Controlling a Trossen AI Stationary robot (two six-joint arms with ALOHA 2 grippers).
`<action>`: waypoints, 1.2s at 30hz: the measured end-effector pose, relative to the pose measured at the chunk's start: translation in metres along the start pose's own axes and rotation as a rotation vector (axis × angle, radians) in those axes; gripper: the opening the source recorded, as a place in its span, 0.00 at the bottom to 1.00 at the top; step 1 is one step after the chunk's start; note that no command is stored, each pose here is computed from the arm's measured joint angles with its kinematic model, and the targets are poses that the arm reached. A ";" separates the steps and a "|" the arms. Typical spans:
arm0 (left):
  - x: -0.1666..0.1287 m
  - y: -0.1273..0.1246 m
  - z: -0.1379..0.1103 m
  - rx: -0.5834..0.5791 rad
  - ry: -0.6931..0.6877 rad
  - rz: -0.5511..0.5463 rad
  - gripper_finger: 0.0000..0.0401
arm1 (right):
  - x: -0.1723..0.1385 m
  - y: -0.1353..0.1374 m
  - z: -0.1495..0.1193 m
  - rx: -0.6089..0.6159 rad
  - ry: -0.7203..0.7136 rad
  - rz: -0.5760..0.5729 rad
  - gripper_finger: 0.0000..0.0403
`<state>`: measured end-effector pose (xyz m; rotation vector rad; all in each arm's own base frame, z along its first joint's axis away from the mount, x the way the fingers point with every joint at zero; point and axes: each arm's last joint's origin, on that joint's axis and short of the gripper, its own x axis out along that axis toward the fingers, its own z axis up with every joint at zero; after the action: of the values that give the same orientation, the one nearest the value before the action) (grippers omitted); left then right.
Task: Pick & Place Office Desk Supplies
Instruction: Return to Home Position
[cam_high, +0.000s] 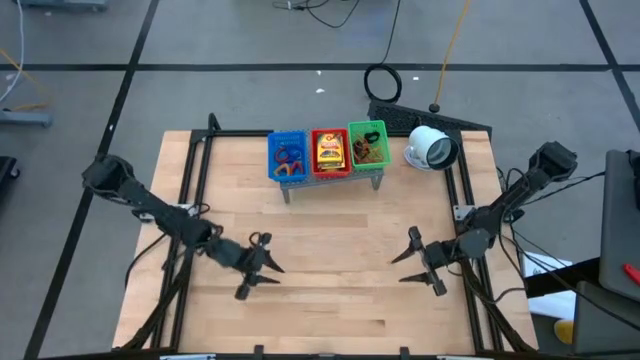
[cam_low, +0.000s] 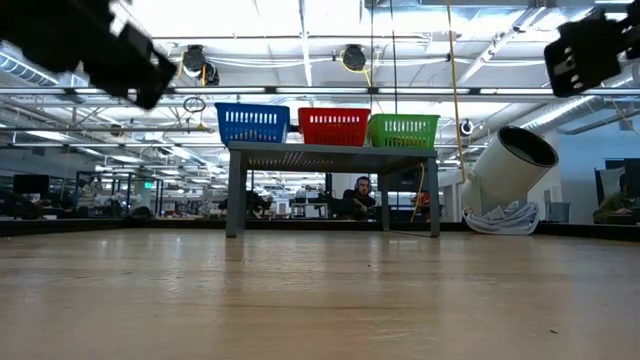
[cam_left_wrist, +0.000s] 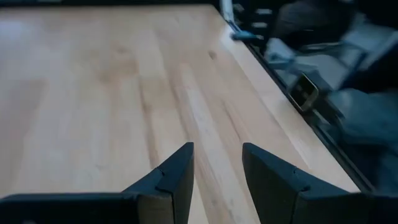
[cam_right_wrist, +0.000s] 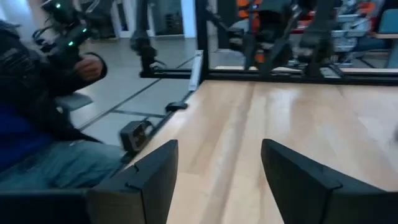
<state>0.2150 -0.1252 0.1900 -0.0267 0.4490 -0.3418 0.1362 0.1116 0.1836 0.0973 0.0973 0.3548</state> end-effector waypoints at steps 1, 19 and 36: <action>-0.002 0.007 -0.007 -0.013 0.000 -0.029 0.36 | -0.001 -0.003 -0.001 0.002 -0.003 -0.011 0.55; -0.024 0.096 -0.038 0.006 0.010 -0.146 0.36 | -0.020 -0.070 -0.019 0.125 -0.048 -0.141 0.55; -0.056 0.149 -0.069 -0.032 -0.040 -0.202 0.36 | -0.029 -0.108 -0.017 0.059 -0.046 -0.310 0.55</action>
<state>0.1854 0.0367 0.1364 -0.1108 0.4130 -0.5320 0.1440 0.0021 0.1573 0.1464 0.0761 0.0405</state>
